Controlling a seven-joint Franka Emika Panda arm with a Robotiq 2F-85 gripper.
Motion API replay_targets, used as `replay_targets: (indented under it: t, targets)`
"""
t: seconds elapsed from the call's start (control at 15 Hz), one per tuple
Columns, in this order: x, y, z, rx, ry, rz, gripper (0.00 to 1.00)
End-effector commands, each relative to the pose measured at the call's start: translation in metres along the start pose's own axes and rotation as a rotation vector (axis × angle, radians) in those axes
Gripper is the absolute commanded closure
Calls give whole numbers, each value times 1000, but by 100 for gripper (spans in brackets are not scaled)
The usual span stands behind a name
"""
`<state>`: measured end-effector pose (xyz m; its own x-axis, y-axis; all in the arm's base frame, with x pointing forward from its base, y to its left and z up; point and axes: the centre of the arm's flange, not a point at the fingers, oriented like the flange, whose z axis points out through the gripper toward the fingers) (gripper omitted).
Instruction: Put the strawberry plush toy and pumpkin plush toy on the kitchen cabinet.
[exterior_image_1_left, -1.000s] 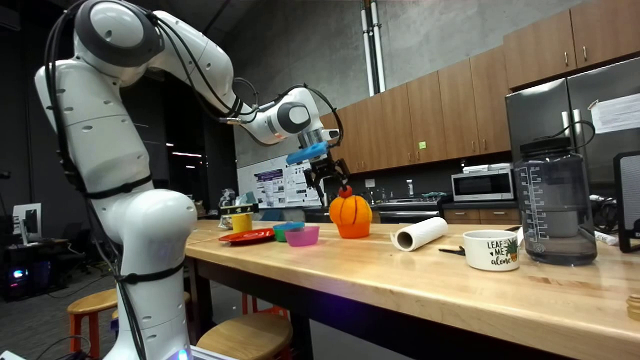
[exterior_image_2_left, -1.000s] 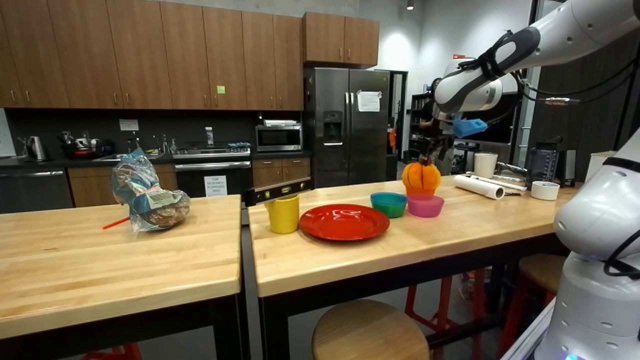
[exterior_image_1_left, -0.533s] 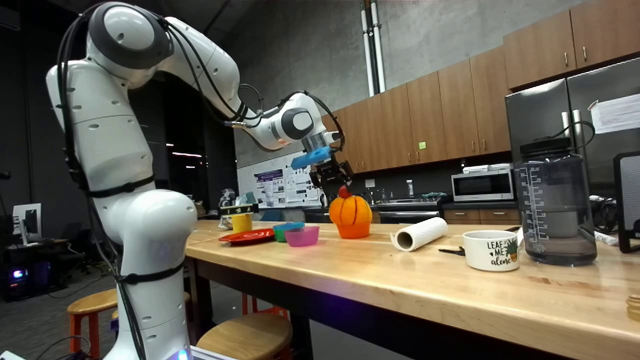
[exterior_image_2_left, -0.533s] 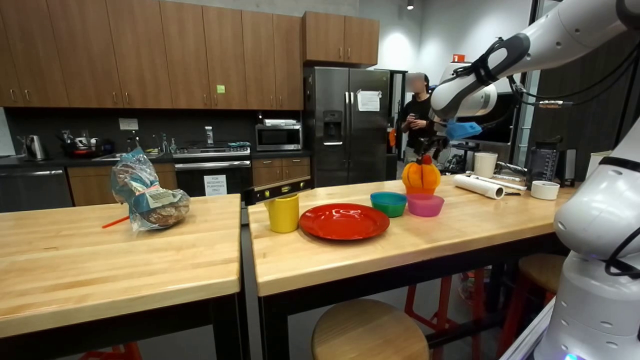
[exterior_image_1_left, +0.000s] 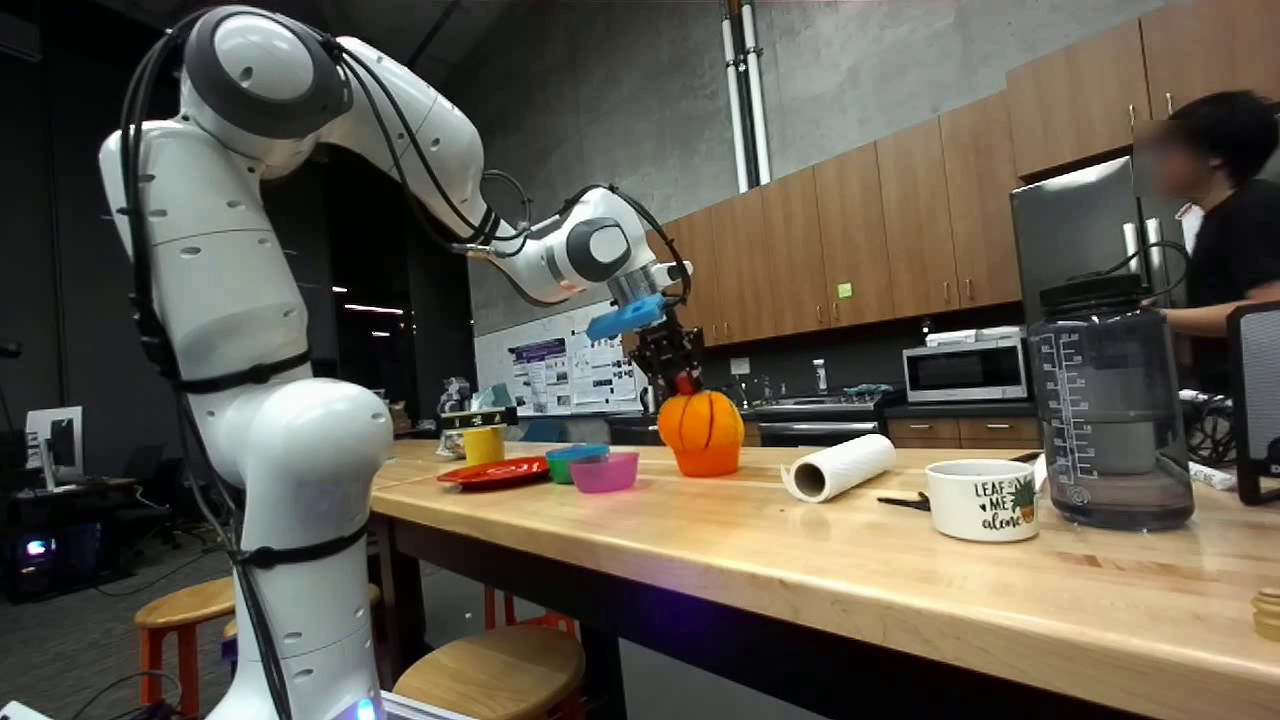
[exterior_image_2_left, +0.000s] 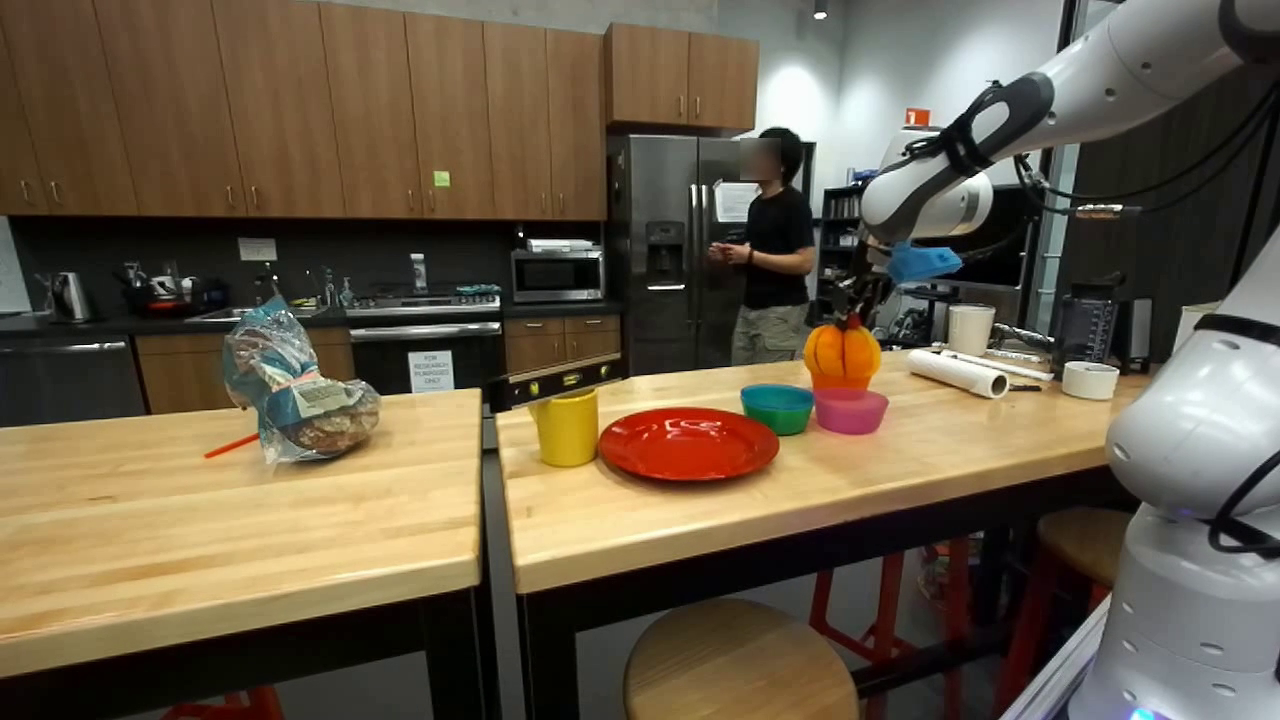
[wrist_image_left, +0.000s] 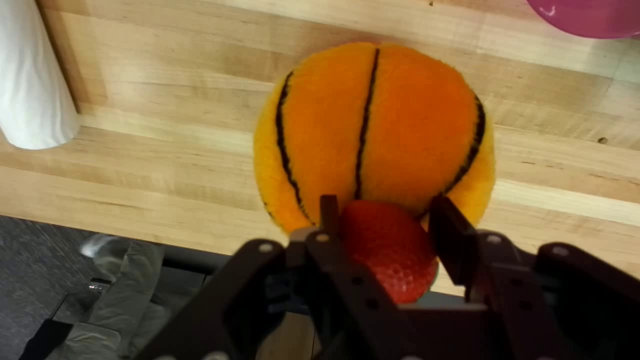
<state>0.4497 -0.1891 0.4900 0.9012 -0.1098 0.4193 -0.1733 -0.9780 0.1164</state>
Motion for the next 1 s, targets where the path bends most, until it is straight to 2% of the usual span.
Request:
replay_targets:
  t: [0.0, 0.27, 0.47, 0.67, 0.93]
  targets:
    - [2, 3, -2, -23, 15, 18, 77]
    - [-2, 8, -12, -30, 23, 34, 77]
    - [-9, 19, -16, -102, 12, 65, 77]
    - [-18, 37, -15, -162, -28, 106, 77]
    - [-38, 57, -1, -188, -122, 184, 77]
